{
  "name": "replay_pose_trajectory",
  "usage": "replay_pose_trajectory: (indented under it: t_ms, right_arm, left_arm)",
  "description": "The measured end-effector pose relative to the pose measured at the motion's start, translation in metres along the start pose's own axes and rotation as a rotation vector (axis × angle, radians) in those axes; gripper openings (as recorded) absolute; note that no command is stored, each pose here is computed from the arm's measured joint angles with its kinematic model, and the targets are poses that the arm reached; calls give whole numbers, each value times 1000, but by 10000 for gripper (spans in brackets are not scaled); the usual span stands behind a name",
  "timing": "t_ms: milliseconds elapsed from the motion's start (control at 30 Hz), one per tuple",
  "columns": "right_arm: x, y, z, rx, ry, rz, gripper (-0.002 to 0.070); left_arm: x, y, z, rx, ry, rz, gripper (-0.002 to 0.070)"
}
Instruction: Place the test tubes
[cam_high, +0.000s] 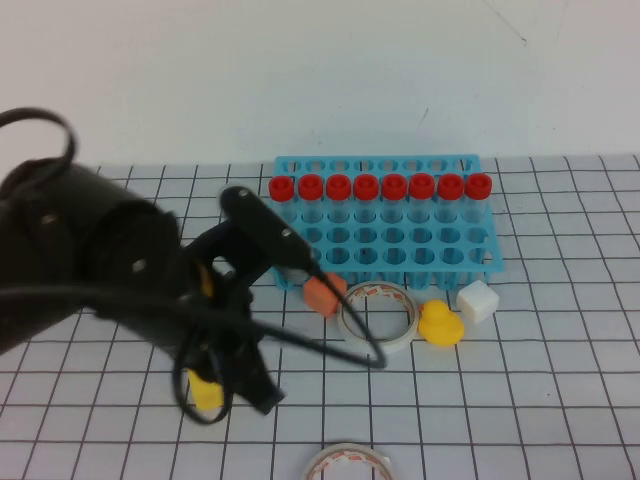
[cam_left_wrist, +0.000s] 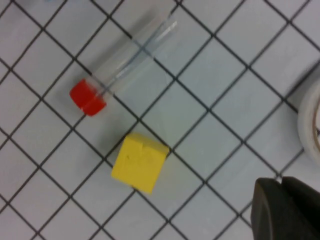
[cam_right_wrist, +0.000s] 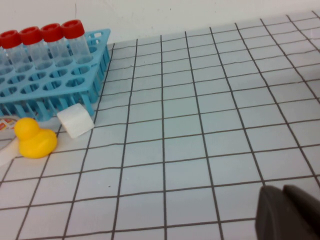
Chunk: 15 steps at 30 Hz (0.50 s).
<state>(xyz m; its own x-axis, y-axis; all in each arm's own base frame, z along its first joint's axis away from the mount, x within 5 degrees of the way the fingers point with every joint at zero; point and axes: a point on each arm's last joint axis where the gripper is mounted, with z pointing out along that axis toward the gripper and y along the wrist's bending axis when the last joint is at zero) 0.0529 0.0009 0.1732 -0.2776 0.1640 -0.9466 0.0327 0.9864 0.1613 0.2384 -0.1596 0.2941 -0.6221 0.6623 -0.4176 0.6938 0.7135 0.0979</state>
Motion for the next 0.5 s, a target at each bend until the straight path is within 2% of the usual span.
replay_pose_trajectory:
  t_ms: [167, 367, 500]
  right_arm:
    - [0, 0, 0, -4, 1, 12, -1]
    - [0, 0, 0, -5, 1, 14, -1]
    - [0, 0, 0, -5, 1, 14, -1]
  left_arm:
    - [-19, 3, 14, -6, 11, -53, -1]
    - [-25, 5, 32, -12, 49, -199, 6]
    - [-26, 5, 51, -13, 94, -294, 111]
